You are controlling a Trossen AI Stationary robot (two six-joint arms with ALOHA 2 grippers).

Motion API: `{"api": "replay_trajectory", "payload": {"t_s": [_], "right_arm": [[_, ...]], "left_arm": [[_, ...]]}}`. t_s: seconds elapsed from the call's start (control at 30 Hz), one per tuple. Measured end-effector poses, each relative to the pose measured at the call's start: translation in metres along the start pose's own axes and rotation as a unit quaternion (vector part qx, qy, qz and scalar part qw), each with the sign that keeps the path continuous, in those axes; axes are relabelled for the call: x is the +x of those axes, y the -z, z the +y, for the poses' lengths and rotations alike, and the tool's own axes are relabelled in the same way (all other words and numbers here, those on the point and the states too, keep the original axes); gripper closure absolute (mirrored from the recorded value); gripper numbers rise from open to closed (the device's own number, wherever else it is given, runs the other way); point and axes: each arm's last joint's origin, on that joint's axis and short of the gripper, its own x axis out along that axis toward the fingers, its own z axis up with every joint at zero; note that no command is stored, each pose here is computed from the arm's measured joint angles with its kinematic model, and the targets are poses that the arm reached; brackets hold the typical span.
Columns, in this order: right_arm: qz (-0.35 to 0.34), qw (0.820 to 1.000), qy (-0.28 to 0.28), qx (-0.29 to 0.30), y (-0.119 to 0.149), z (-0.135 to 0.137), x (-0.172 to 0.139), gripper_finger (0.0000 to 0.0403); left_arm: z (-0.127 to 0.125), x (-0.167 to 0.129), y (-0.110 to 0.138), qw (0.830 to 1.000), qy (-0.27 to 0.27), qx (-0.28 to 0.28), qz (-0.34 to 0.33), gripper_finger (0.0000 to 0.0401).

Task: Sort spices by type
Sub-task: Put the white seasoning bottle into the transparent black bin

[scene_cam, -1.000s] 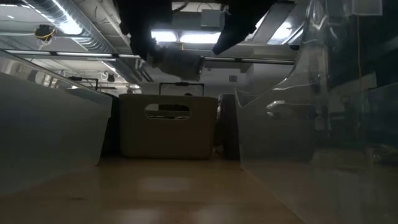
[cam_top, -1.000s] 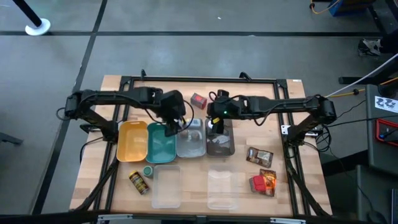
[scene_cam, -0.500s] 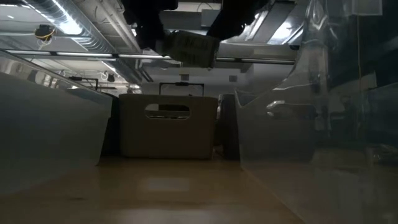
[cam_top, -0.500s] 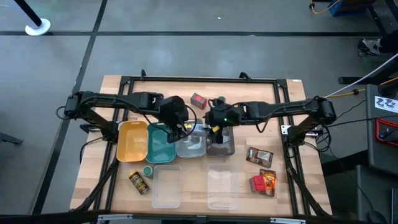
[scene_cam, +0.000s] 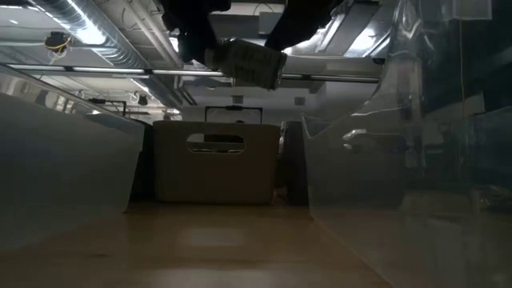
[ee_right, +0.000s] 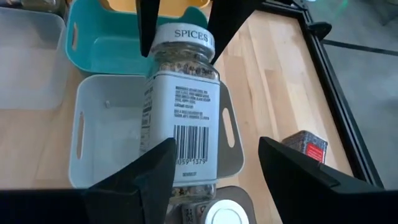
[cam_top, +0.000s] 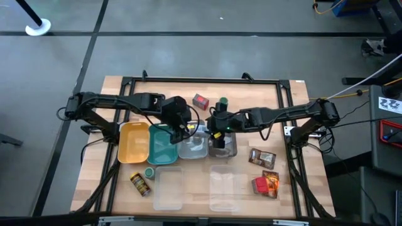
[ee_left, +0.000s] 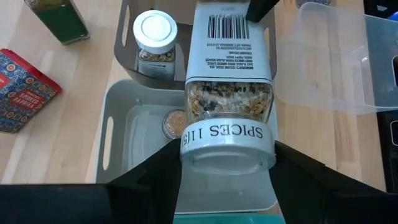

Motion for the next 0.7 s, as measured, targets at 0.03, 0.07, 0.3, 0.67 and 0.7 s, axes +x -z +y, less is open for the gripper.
{"api": "replay_trajectory", "payload": {"t_s": [0.03,0.07,0.3,0.67,0.7], "right_arm": [[0.001,1.000,0.000,0.000,0.001,0.001,0.002,0.0173],[0.004,1.000,0.000,-0.001,0.002,0.001,0.003,0.0173],[0.022,1.000,0.001,0.003,0.010,0.004,0.011,0.0173],[0.021,1.000,-0.002,0.004,0.012,0.010,0.032,0.0173],[0.026,1.000,-0.003,0.002,0.013,0.011,0.034,0.0173]], "left_arm": [[0.000,0.000,-0.001,1.000,0.000,0.000,-0.003,0.0202],[0.000,0.000,-0.001,1.000,0.000,0.001,-0.005,0.0202],[0.000,0.000,-0.001,1.000,0.001,0.001,-0.006,0.0201],[0.000,0.000,-0.001,1.000,0.001,0.001,-0.005,0.0201],[0.000,0.000,-0.001,1.000,0.001,0.001,-0.005,0.0201]]}}
